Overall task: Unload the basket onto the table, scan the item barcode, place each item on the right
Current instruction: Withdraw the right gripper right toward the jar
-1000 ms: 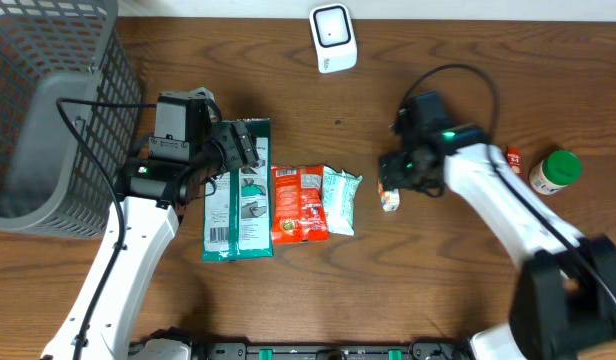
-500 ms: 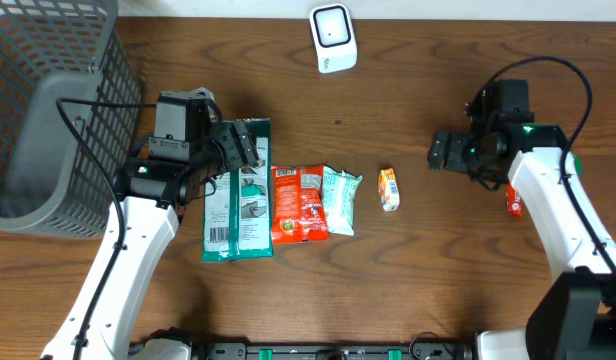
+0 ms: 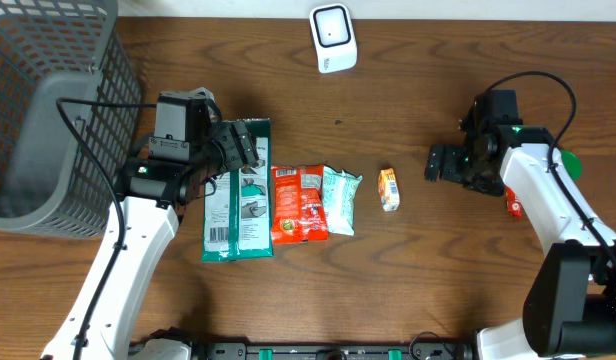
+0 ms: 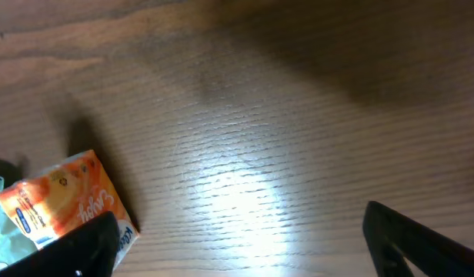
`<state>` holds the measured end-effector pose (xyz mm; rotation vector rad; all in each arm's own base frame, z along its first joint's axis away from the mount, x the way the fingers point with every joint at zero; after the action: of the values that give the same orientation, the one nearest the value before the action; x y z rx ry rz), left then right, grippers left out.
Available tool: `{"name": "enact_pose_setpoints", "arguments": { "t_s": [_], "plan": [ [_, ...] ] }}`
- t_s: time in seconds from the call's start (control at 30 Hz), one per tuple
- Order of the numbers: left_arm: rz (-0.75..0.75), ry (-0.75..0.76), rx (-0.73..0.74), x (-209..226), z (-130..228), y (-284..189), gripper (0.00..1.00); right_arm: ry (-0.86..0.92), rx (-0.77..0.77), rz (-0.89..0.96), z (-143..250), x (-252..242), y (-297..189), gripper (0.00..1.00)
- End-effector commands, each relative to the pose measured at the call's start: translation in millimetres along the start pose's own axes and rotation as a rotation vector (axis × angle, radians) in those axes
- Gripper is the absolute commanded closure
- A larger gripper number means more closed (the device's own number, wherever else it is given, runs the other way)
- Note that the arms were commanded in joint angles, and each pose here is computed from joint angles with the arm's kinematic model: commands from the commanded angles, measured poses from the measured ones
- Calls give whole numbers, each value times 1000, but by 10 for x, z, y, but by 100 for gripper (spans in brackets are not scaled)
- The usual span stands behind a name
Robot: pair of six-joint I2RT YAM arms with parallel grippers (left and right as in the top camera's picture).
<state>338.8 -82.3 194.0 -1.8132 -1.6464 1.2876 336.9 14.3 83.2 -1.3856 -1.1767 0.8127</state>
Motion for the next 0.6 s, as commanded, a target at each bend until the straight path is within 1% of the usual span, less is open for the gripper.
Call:
{"name": "enact_pose_setpoints", "arguments": {
  "t_s": [0.0,0.03,0.07,0.1,0.13,0.17,0.2,0.37,0.57],
  "plan": [
    [-1,15,-8,1,-31,-12,14,55,18,1,43,-21,42,17],
    [-1,15,-8,1,-31,-12,14,69,21,-2,54,-14,47,31],
    [-1,15,-8,1,-31,-12,14,76,29,-12,73,5,56,47],
    [-1,15,-8,1,-31,-12,14,75,37,-30,93,38,67,67],
    [-1,15,-8,1,-31,-12,14,71,46,-48,119,74,82,77],
    [-1,15,-8,1,-31,-12,14,68,52,-60,142,98,97,91],
    [-1,15,-8,1,-31,-12,14,63,56,-68,164,121,115,99],
    [-2,15,-8,1,-30,-12,14,47,54,-103,259,246,246,99],
    [-1,15,-8,1,-31,-12,14,-27,45,-237,386,580,380,99]
  ]
}}
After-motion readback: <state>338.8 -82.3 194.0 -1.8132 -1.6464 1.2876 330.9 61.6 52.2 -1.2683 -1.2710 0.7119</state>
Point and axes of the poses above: each gripper's point midway between its finger pads, its own y axis out along the fingers, its own x axis along the line the jaws close on, z = x × y, the point moved 2 cm from there along -y, back along the fingers, and after that the axes turned 3 degrees about y, right-handed, at the moved point
